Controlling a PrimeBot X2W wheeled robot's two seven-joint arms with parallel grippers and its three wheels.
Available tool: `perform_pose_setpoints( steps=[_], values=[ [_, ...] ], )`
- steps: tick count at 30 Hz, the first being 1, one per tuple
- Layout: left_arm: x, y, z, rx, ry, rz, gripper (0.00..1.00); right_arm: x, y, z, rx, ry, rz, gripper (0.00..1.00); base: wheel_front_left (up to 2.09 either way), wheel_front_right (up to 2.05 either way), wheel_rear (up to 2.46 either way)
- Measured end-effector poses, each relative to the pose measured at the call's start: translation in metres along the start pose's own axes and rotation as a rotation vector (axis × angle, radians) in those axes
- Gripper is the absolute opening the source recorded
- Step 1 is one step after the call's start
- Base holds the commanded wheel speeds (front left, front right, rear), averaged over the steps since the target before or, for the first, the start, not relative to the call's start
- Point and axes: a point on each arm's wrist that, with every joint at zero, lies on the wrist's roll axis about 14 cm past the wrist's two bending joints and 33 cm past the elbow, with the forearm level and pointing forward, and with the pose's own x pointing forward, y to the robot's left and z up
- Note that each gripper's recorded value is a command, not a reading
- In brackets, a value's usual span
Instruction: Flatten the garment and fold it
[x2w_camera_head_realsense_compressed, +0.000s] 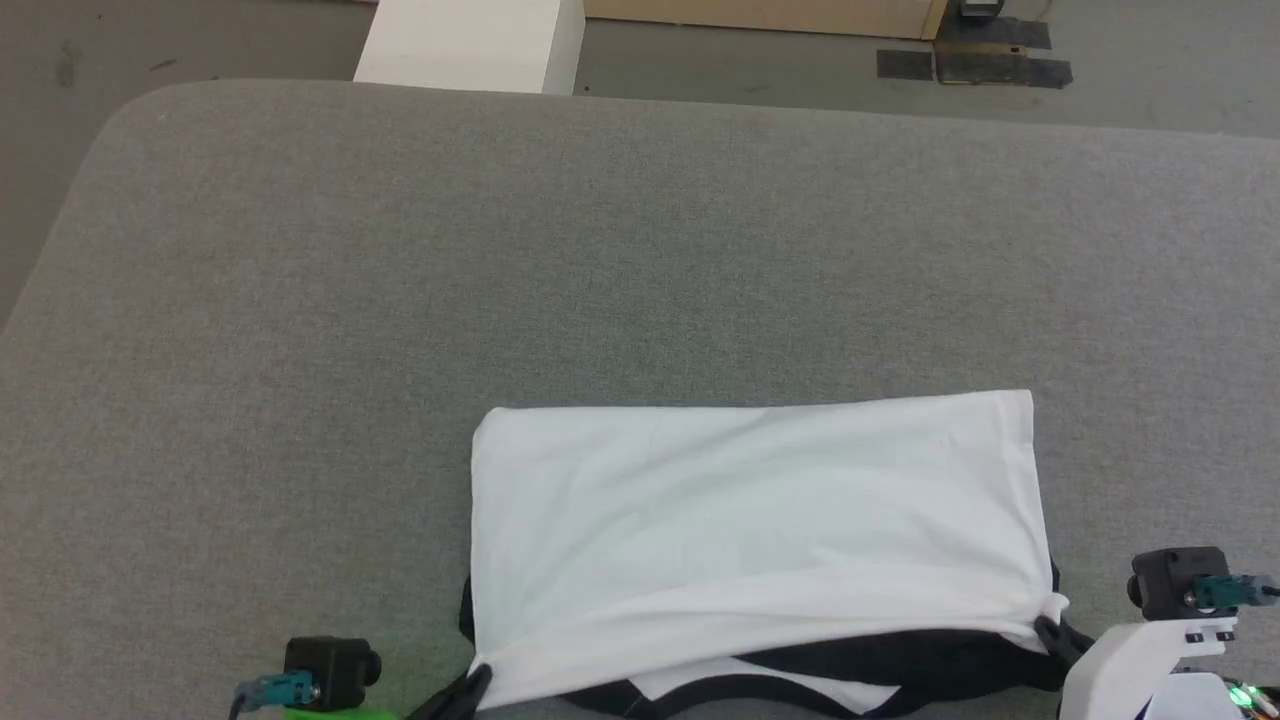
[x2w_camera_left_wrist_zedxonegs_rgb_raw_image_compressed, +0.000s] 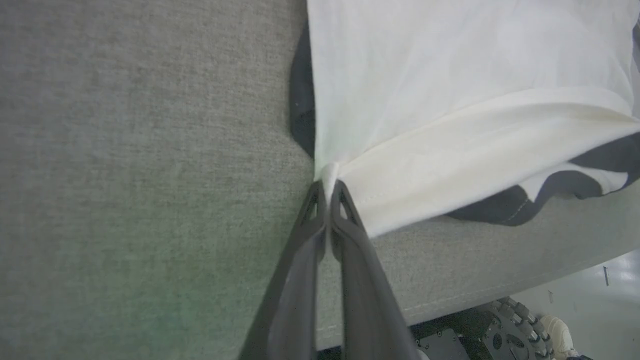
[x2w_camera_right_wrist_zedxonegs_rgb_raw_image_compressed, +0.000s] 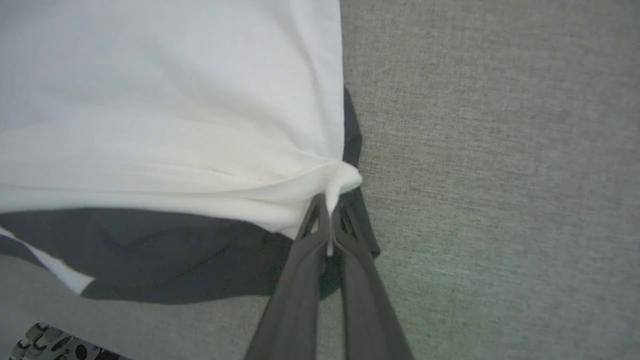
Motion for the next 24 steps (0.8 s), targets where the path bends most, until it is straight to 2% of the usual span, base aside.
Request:
perform_pose_setpoints(
  steps=[1, 2, 8, 13, 19, 24],
  values=[
    [0.001, 0.000, 0.000, -0.002, -0.002, 0.001, 0.43, 0.000, 0.000, -0.001, 0.000, 0.000, 0.000, 0.19, 0.00, 0.00, 0.00],
    [0.001, 0.001, 0.000, -0.004, -0.009, 0.003, 1.00, 0.000, 0.001, -0.002, 0.002, -0.002, 0.001, 1.00, 0.00, 0.00, 0.00],
    [-0.002, 0.001, 0.019, -0.011, -0.113, 0.009, 1.00, -0.010, -0.004, -0.005, 0.037, -0.027, -0.016, 1.00, 0.00, 0.00, 0.00],
    [-0.016, 0.002, 0.061, 0.001, -0.297, 0.030, 1.00, -0.031, -0.017, 0.007, 0.066, -0.096, -0.054, 1.00, 0.00, 0.00, 0.00],
    [-0.038, 0.008, 0.107, 0.082, -0.552, 0.096, 1.00, -0.051, -0.029, 0.043, 0.150, -0.300, -0.055, 1.00, 0.00, 0.00, 0.00],
    [-0.045, 0.010, 0.137, 0.159, -0.693, 0.157, 1.00, -0.043, -0.028, 0.048, 0.234, -0.366, -0.018, 1.00, 0.00, 0.00, 0.00]
  ],
)
